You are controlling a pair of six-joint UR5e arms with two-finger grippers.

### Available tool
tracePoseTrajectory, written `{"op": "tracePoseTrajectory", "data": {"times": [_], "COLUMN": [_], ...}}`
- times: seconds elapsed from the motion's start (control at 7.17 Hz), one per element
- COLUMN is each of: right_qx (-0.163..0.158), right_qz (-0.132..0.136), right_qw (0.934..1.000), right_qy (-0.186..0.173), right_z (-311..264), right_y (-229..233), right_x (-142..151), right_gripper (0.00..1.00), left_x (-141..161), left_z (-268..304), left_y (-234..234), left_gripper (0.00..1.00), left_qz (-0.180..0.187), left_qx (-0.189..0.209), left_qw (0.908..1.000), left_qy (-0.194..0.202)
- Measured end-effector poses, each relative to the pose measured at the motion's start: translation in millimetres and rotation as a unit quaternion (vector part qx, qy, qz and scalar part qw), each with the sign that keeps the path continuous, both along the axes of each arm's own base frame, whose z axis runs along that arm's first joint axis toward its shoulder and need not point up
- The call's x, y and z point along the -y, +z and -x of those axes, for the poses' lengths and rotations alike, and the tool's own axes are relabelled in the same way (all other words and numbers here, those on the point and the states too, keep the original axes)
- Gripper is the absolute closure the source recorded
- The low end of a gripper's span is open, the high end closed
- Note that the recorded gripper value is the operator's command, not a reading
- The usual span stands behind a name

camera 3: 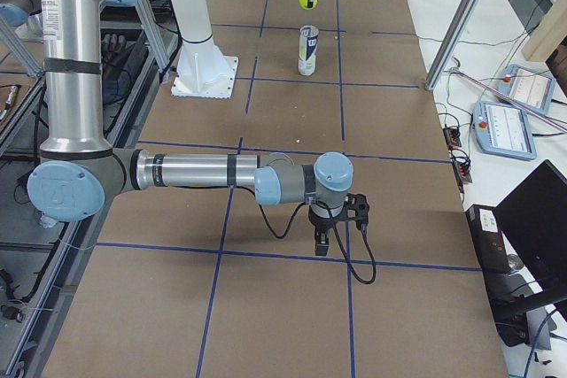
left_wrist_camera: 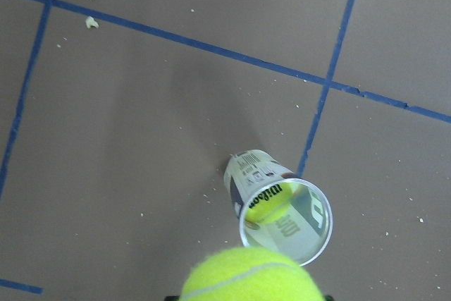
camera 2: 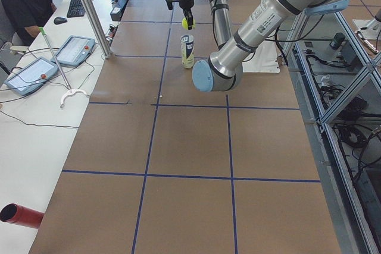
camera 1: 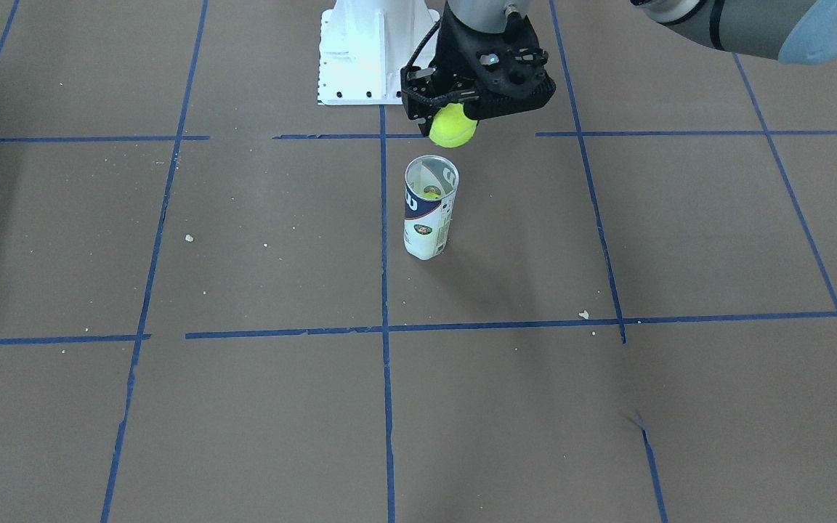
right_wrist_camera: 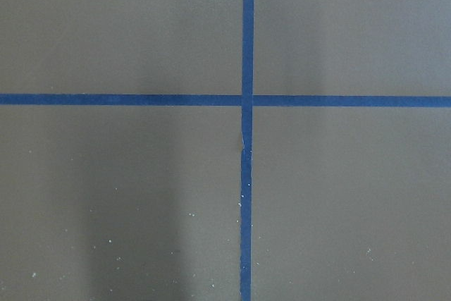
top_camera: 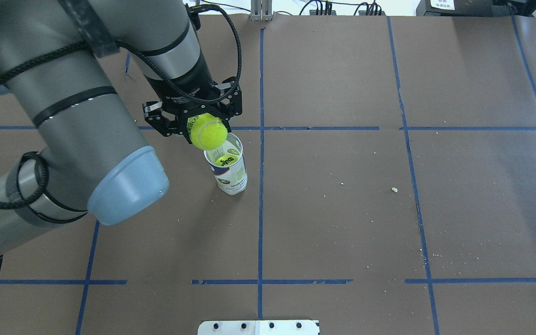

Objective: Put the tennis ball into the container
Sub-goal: 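Carry the ball with the left gripper over the clear cup, then open the left gripper to drop the ball into the cup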

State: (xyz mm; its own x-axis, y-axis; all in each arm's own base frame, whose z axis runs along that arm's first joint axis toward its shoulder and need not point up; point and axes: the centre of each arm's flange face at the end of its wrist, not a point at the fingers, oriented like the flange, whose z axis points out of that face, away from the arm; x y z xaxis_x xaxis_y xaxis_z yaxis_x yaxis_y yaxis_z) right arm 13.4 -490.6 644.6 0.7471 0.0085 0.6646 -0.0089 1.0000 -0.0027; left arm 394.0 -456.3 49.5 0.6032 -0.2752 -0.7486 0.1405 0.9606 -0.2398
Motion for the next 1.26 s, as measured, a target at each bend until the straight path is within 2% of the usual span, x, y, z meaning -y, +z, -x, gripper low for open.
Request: {"op": "tracePoseTrajectory", "data": {"times": [0.7,0.84,0.98,1.26], "right_qx": [0.000,0.000,0.000,0.000], "right_qz": [0.000,0.000,0.000,0.000], "right_qw": [1.0000,1.0000,1.0000,1.0000], "right_qy": [0.000,0.000,0.000,0.000], "right_z": [0.1,0.2,0.2,0.1], "right_y": [0.0,0.0,0.0,0.0], "right_x": [0.0,0.0,0.0,0.0], "right_gripper": [0.00,0.00,0.00,0.00], "left_x": [9.1,10.7,11.3,10.3], "left_z": [-27.6,-29.5,-30.8,-32.1], "left_y": [30.6,34.0,35.5,36.6], "left_gripper": [1.00,0.74,0.01,0.00], "left_qz": [-0.006,-0.006,-0.007,-0.010], "left_qx": [-0.002,-0.002,-0.002,-0.007], "left_qw": [1.0000,1.0000,1.0000,0.9999], "left_qy": [0.000,0.000,0.001,0.002]}}
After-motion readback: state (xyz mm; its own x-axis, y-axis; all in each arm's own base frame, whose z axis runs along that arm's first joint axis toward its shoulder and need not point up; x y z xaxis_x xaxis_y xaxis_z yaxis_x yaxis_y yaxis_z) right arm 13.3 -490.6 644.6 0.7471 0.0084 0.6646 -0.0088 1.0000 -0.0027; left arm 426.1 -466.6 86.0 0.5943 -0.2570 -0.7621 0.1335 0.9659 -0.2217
